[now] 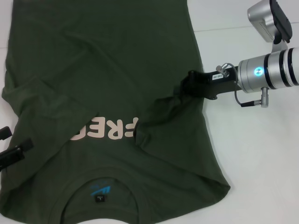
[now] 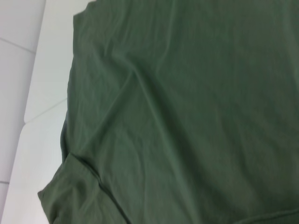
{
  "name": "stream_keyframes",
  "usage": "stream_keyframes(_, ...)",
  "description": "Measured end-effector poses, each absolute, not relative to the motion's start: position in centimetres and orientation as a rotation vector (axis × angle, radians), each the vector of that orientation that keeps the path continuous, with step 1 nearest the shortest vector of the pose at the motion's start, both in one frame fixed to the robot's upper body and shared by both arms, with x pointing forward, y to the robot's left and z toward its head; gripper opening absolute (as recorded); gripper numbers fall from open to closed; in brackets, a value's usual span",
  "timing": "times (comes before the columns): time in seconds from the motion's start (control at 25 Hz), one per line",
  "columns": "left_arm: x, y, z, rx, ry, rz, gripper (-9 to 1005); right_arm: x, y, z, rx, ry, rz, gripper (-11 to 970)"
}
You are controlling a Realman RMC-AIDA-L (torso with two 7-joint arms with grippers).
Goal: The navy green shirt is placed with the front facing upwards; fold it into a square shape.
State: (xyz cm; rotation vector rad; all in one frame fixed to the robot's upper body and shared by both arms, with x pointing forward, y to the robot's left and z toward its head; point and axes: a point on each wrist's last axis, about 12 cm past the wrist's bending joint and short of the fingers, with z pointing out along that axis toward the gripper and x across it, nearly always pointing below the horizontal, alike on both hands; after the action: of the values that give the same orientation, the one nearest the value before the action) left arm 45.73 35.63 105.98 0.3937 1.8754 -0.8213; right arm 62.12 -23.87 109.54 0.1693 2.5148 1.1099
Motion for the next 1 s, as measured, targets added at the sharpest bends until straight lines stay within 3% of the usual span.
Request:
stream_keyframes(0.52,45.7,35.6,105.9,0.386,1.872,-0.823,887,62.6,-23.4,109.5,0.157,2.469,1.101,71)
stream_keyframes(0.92,45.7,35.6,106.0,0.385,1.871,-0.823,887,62.9,-23.1,110.2,0.075,2.378,1.145,486)
stream_keyframes(1.0,45.7,35.6,106.0,0.385,1.871,-0.823,887,63.1,-23.5,110.8,0.057,2.342,1.156,489)
